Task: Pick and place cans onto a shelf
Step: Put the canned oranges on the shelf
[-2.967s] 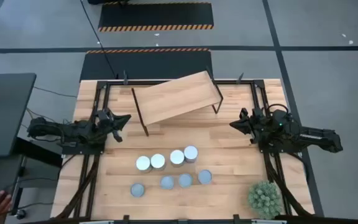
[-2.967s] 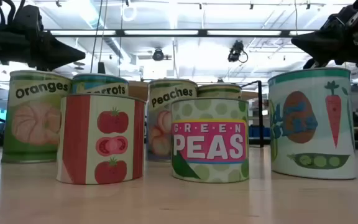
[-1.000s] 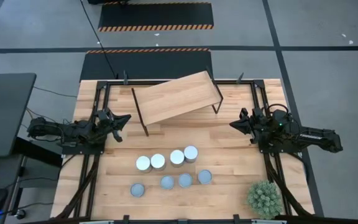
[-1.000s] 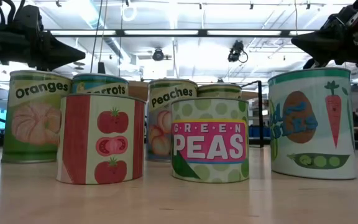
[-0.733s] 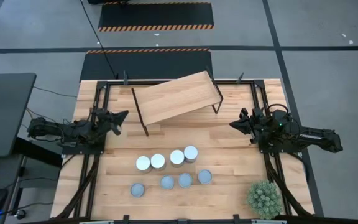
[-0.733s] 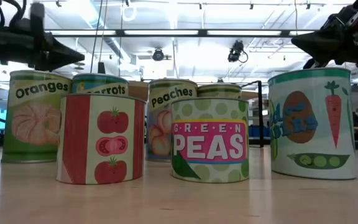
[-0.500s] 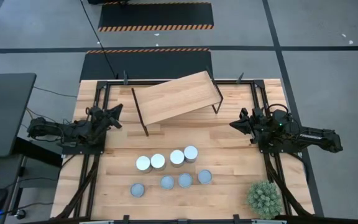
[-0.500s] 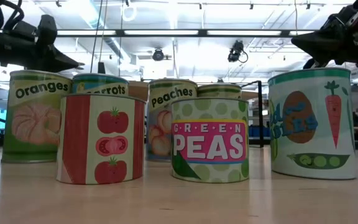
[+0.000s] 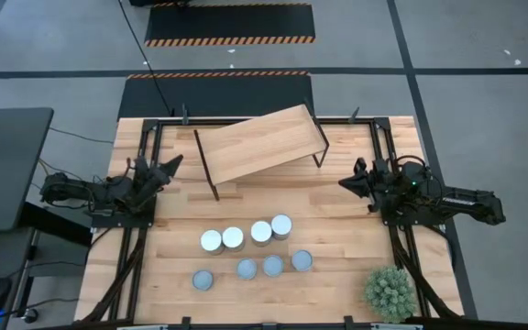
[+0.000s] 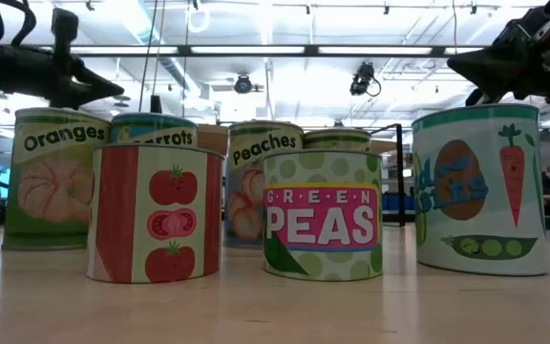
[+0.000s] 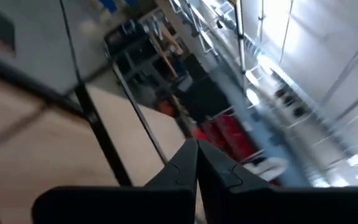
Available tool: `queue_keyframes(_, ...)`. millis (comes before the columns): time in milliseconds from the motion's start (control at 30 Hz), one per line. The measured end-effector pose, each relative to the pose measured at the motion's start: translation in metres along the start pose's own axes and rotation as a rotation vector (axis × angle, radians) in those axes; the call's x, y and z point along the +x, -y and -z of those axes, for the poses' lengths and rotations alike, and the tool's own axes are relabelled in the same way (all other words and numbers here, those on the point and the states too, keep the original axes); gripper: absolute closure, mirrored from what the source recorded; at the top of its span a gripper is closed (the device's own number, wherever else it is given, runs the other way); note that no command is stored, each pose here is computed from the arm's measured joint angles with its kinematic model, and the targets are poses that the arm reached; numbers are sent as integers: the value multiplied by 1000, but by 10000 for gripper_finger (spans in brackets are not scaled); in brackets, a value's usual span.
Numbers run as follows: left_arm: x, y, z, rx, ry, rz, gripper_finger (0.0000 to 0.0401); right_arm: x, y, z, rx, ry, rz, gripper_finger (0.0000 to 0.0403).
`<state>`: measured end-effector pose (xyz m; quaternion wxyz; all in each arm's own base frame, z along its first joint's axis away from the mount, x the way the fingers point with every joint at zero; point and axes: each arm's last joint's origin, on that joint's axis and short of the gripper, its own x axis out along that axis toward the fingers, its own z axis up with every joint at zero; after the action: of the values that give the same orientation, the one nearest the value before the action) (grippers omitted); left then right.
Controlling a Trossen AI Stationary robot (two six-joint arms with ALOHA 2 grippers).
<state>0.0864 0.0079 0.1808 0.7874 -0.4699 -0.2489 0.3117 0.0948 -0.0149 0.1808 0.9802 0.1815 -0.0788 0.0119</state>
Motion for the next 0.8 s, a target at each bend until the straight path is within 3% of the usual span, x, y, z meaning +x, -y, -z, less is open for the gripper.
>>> queue_keyframes(167,0,7,-1,-181,-90,106,386,0,-2,-8,-8,97,9,385)
queue_keyframes(333,-2,18,-4,-191,-163,262,386,-4,-9,-25,26,280,-40,385)
queue_keyframes(500,-3,19,-3,-181,-225,308,386,-9,-14,-38,105,435,-96,385)
queue_keyframes(667,-3,19,-3,-193,-221,300,386,-11,-16,-42,118,479,-111,385)
queue_keyframes(800,-3,25,-7,-247,-195,353,386,-11,-16,-42,185,494,-110,385)
